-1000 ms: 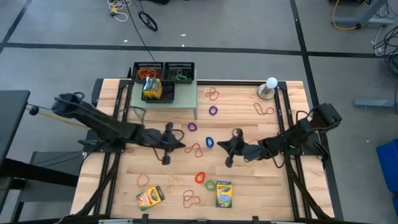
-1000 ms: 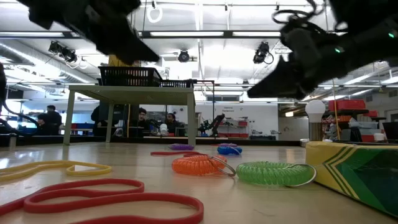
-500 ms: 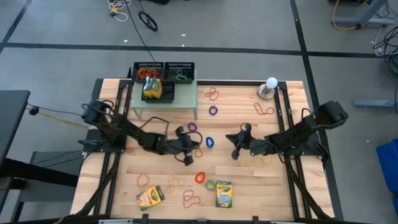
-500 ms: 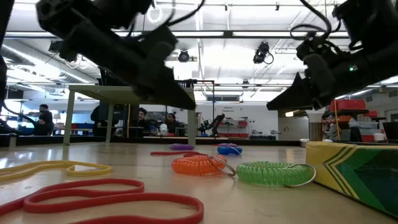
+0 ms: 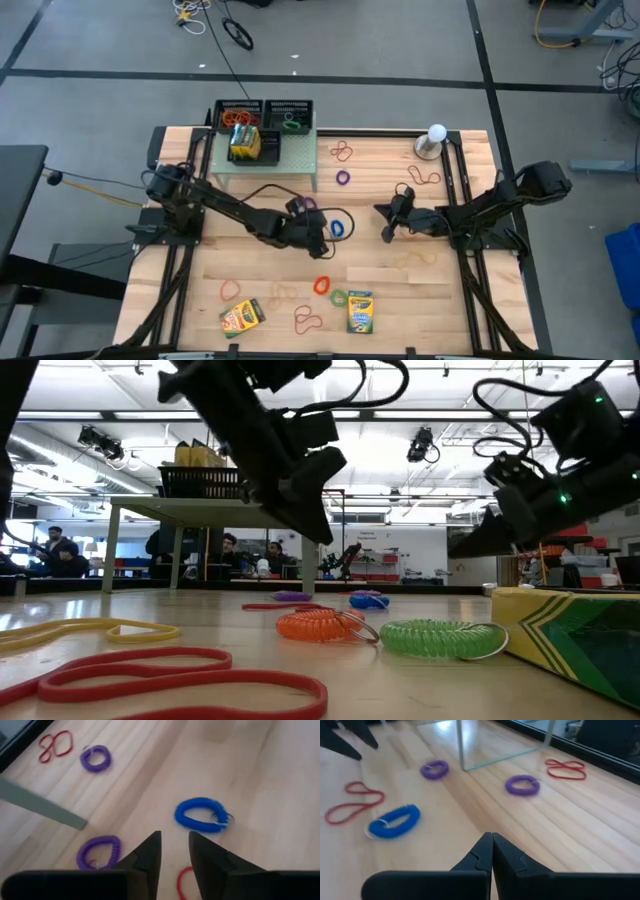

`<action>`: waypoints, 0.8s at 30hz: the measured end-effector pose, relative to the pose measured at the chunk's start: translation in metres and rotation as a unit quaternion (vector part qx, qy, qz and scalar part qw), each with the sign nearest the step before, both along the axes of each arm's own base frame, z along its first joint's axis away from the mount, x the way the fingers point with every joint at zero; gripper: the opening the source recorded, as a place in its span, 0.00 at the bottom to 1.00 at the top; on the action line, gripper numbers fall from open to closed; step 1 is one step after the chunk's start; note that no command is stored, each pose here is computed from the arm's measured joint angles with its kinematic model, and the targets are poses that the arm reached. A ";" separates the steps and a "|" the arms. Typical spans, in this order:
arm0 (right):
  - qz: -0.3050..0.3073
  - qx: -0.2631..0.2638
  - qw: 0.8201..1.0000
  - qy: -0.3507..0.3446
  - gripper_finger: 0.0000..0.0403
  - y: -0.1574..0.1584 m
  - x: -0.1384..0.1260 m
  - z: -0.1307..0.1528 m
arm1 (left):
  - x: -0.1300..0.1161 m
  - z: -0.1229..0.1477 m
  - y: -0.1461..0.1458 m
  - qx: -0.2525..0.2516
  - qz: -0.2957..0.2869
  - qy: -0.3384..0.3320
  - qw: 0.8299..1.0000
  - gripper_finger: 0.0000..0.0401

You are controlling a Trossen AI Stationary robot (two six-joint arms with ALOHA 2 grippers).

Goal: Pick & Place Office Desk Supplies
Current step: Put the violet spring keychain into the top right black bin on the shelf

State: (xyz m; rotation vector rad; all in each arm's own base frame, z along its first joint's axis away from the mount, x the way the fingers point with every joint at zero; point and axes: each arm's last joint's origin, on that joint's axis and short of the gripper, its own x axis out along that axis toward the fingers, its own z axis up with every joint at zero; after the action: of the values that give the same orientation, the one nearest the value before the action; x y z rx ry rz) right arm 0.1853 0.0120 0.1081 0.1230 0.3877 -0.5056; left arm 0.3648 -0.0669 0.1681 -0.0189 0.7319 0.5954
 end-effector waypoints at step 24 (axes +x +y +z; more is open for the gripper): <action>-0.007 0.003 1.000 -0.006 0.02 -0.001 -0.002 -0.001 | 0.005 -0.050 0.071 -0.006 0.074 0.094 0.993 0.43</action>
State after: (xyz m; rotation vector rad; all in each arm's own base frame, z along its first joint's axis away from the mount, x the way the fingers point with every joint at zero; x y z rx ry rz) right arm 0.1829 0.0112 0.1068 0.1344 0.3761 -0.5179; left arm 0.3693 0.0036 0.1186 -0.0293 0.9220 0.7400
